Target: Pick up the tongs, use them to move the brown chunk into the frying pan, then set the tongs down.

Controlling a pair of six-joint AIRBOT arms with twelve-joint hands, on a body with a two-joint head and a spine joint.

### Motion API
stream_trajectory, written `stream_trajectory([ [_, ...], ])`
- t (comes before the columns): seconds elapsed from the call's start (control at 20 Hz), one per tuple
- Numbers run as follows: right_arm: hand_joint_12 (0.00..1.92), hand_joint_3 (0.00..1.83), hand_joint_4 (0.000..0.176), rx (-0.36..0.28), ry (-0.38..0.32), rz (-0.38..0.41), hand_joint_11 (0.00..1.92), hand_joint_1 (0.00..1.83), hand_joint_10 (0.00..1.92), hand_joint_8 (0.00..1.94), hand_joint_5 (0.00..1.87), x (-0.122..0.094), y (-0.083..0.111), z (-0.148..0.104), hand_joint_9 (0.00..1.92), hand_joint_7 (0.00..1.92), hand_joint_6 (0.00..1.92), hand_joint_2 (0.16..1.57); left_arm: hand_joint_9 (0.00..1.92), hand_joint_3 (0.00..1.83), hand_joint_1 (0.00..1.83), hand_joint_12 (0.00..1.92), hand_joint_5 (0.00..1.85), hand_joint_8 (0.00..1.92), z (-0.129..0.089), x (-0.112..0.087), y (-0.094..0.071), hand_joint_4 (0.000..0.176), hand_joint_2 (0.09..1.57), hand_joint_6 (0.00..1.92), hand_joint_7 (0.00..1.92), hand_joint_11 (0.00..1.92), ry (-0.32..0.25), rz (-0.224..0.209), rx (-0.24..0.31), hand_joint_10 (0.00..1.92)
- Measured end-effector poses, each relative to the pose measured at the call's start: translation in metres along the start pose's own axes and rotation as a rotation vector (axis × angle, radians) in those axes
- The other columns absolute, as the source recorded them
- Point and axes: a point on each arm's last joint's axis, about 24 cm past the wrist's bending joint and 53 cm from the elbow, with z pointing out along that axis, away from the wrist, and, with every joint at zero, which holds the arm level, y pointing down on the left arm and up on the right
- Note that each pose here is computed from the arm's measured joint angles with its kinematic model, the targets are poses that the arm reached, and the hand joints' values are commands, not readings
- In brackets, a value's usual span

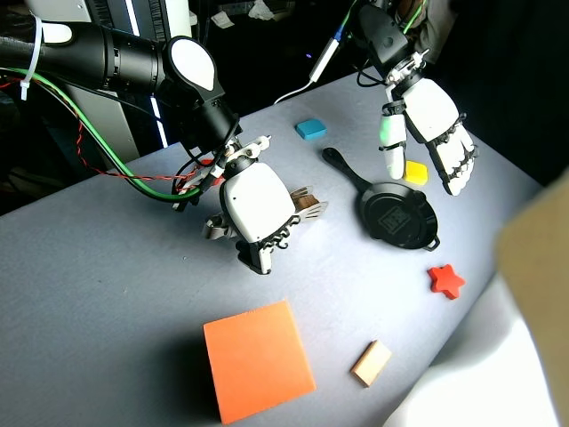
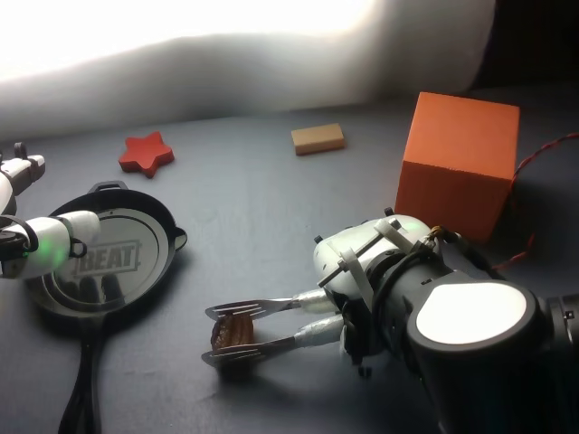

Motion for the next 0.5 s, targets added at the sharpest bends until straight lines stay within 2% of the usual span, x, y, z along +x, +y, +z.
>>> stream_trajectory([
  [0.1, 1.76, 0.01, 0.000, 0.002, -0.004, -0.002, 0.78, 1.12, 1.01, 0.51, 0.98, -0.0017, -0.0010, 0.0010, 1.16, 1.31, 1.03, 1.11, 0.18, 0.00, 0.04, 0.55, 0.15, 0.01, 0.0000, 0.0000, 0.0001, 0.024, 1.29, 0.00, 0.19, 0.00, 0.000, 0.000, 0.000, 0.01],
  [0.15, 1.86, 0.02, 0.000, 0.003, -0.006, -0.003, 0.94, 1.07, 1.19, 0.66, 0.93, -0.0026, -0.0016, 0.0011, 1.23, 1.36, 1.11, 1.14, 0.18, 0.00, 0.04, 0.54, 0.15, 0.00, 0.0000, 0.0000, 0.0000, 0.026, 1.29, 0.00, 0.19, 0.00, 0.000, 0.000, 0.000, 0.00],
  [0.2, 1.87, 0.02, 0.000, 0.002, -0.008, -0.005, 1.00, 1.06, 1.30, 0.90, 0.92, -0.0033, -0.0013, 0.0010, 1.26, 1.36, 1.14, 1.15, 0.18, 0.00, 0.05, 0.54, 0.15, 0.00, 0.0000, 0.0001, 0.0001, 0.027, 1.29, 0.00, 0.20, 0.00, 0.000, 0.000, 0.000, 0.00],
  [0.25, 1.90, 0.04, 0.000, 0.001, -0.009, -0.006, 1.11, 0.77, 1.58, 1.29, 1.08, -0.0036, -0.0010, 0.0010, 1.37, 1.45, 1.26, 1.21, 0.18, 0.00, 0.04, 0.53, 0.15, 0.00, 0.0000, 0.0001, 0.0001, 0.026, 1.29, 0.00, 0.19, 0.00, 0.000, 0.000, 0.000, 0.00],
  [0.3, 1.90, 0.04, 0.000, 0.000, -0.009, -0.011, 1.11, 0.77, 1.58, 1.29, 1.08, -0.0037, -0.0008, 0.0010, 1.37, 1.45, 1.26, 1.21, 0.18, 0.00, 0.04, 0.53, 0.15, 0.00, 0.0000, 0.0001, 0.0001, 0.026, 1.29, 0.00, 0.19, 0.00, 0.000, 0.000, 0.000, 0.00],
  [0.35, 1.92, 0.06, 0.000, 0.003, -0.006, -0.008, 1.27, 0.43, 1.82, 1.60, 1.18, -0.0039, -0.0010, 0.0008, 1.48, 1.50, 1.51, 1.36, 0.19, 0.00, 0.04, 0.53, 0.16, 0.00, 0.0000, 0.0001, 0.0002, 0.024, 1.29, 0.01, 0.20, 0.00, 0.000, 0.000, 0.000, 0.00],
  [0.4, 1.92, 0.04, 0.108, 0.001, -0.009, -0.006, 1.36, 0.37, 1.85, 1.63, 1.27, -0.0048, -0.0007, 0.0008, 1.54, 1.53, 1.56, 1.41, 0.18, 0.00, 0.05, 0.51, 0.16, 0.00, 0.0000, 0.0001, 0.0002, 0.021, 1.29, 0.00, 0.19, 0.00, 0.000, 0.000, 0.000, 0.00],
  [0.45, 1.92, 0.03, 0.162, -0.001, -0.013, -0.008, 1.47, 0.45, 1.86, 1.67, 1.33, -0.0064, 0.0003, 0.0007, 1.60, 1.58, 1.59, 1.42, 0.18, 0.00, 0.05, 0.51, 0.17, 0.00, 0.0000, 0.0001, 0.0001, 0.020, 1.29, 0.01, 0.20, 0.00, 0.000, 0.000, 0.000, 0.00],
  [0.5, 1.92, 0.03, 0.173, -0.002, -0.016, -0.008, 1.65, 0.48, 1.91, 1.81, 1.35, -0.0076, 0.0006, 0.0007, 1.70, 1.62, 1.67, 1.45, 0.18, 0.00, 0.04, 0.51, 0.16, 0.00, 0.0000, 0.0000, 0.0000, 0.024, 1.29, 0.00, 0.20, 0.00, 0.000, 0.000, 0.000, 0.00],
])
